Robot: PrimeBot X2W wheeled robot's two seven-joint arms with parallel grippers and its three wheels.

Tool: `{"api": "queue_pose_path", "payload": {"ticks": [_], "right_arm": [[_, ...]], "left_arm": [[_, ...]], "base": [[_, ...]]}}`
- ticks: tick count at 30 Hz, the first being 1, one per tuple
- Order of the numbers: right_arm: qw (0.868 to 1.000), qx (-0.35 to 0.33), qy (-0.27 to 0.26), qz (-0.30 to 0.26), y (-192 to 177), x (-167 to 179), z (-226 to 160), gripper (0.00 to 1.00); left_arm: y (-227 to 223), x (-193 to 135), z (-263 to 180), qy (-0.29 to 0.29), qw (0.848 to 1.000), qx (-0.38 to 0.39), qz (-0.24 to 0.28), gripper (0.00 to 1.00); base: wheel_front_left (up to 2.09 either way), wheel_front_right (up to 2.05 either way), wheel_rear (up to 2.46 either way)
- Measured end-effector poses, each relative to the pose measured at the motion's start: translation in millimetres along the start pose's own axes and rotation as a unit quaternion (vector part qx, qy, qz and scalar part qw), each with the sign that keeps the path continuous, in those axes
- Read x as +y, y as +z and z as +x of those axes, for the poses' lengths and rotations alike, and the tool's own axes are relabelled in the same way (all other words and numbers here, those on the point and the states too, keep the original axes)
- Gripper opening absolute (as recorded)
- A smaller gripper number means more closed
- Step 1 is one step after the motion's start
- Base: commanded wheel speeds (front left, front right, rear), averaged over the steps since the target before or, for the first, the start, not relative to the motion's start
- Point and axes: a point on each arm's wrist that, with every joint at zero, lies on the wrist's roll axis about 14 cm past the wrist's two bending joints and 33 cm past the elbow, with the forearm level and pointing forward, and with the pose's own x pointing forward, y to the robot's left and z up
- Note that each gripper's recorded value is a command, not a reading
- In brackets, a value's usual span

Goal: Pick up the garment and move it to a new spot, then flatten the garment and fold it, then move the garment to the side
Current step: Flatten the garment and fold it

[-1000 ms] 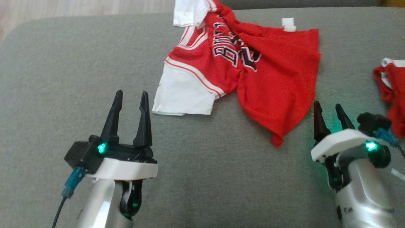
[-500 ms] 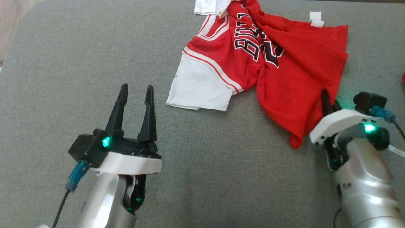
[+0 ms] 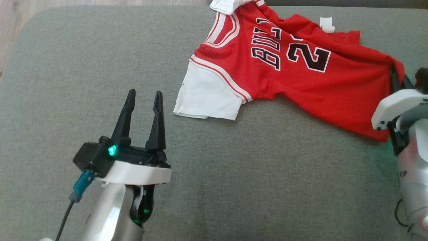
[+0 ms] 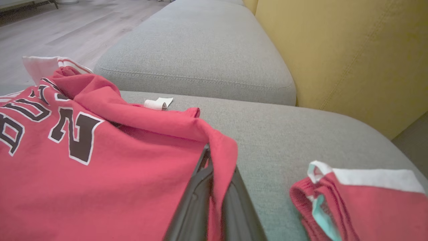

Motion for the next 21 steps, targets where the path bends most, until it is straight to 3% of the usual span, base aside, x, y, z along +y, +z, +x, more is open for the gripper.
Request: {"api": "queue_pose_path", "payload": {"ticks": [2,3,4,10,14,21], "right_arm": [[1.000,-0.007,0.000,-0.020,7,-2,1,0.00],[1.000,-0.009,0.000,-0.025,9,-2,1,0.62],[0.999,-0.013,0.000,-0.034,12,-2,2,1.00],[0.997,-0.051,-0.015,-0.049,30,-10,-4,1.00],[0.994,-0.105,-0.019,-0.009,52,3,-16,1.00],[0.985,-0.165,-0.027,0.050,50,1,-73,1.00]], "left_arm": [[1,0,0,-0.001,1.000,-0.001,0.000,1.00],[1,-1,0,-0.001,1.000,-0.001,0.000,1.00],[1,-1,0,-0.002,1.000,-0.001,0.000,1.00],[4,-7,2,-0.009,1.000,-0.005,-0.001,1.00],[13,-12,6,-0.016,1.000,-0.020,-0.006,1.00],[16,-30,7,-0.036,0.999,-0.027,-0.014,1.00]], "base": [[0.00,0.00,0.00],[0.00,0.00,0.00],[0.00,0.00,0.00],[0.00,0.00,0.00],[0.00,0.00,0.00],[0.00,0.00,0.00]]}}
